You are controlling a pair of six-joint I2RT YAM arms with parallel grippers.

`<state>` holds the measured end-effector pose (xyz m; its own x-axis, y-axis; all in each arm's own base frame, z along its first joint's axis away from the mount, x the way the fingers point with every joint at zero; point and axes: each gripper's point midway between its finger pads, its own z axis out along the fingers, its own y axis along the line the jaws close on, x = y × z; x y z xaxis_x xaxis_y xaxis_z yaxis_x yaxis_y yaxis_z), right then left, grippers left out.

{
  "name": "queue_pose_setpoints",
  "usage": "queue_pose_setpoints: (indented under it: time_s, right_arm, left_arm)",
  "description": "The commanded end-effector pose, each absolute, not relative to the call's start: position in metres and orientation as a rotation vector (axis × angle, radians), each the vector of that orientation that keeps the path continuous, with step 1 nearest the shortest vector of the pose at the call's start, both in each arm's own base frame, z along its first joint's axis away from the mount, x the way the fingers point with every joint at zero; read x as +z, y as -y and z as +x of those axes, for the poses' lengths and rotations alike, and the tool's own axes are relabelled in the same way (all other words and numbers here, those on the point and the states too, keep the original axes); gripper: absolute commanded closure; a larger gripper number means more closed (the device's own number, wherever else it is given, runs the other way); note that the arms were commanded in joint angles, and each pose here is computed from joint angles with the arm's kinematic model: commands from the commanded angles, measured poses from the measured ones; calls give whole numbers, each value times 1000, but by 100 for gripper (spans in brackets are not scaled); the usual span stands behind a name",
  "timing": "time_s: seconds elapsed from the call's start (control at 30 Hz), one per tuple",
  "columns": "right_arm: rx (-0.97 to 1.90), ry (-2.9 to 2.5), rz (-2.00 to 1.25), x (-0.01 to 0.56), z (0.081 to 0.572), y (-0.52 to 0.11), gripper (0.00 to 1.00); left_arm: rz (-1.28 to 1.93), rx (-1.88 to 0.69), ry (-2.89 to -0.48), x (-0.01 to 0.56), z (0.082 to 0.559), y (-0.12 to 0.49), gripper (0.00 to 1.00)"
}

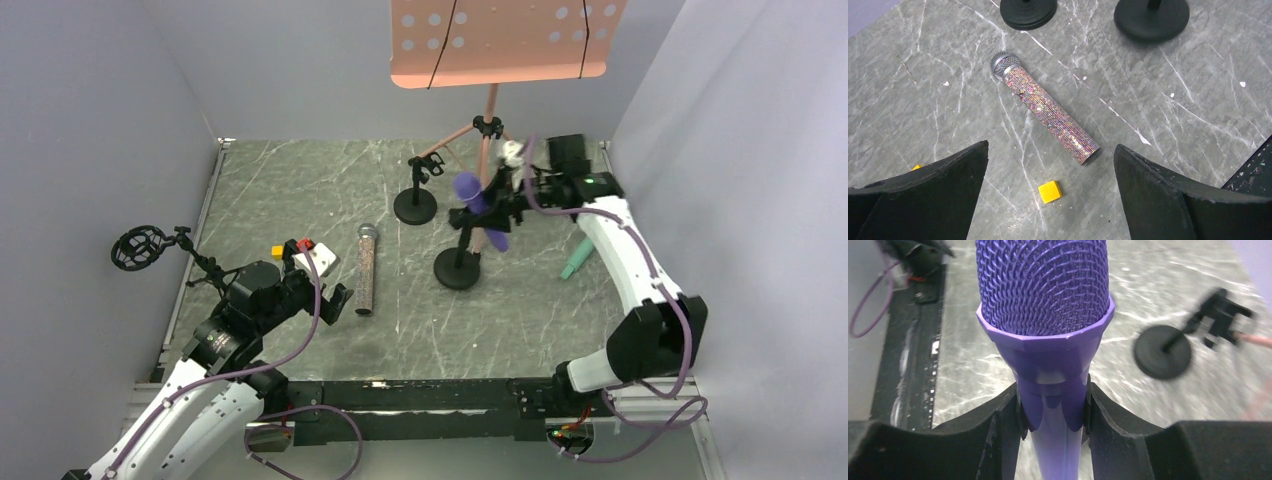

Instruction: Attach the microphones to the stand

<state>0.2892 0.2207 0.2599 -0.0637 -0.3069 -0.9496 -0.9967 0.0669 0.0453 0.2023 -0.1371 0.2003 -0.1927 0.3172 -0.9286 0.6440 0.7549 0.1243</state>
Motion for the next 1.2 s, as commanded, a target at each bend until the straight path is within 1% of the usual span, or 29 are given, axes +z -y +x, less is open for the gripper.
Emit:
queue_pose_setpoints:
  time_s: [0.0,0.27,0.47,0.63,1.0,1.17]
  right_arm:
    - [932,-1438,-1236,312,301,-180,85]
    - [638,-1584,-984,322,358,-83,86]
    - [557,-1611,-898,322,379,-45,86]
    - [429,-1633,-730,317,419,-1,86]
    - [269,-1601,-524,314,503,54,85]
    - [249,-1616,-488,306,527,67,83]
  left_arm:
    - [748,-352,-1745,212,206,139,1]
    - [751,-359,-1743,212,205,140,1]
    - [749,-359,-1741,213,205,140,1]
    - [757,-363,-1743,212,205,141,1]
    - [753,-356,-1750,211,206,140,1]
    - [753,-354,-1754,210,207,140,1]
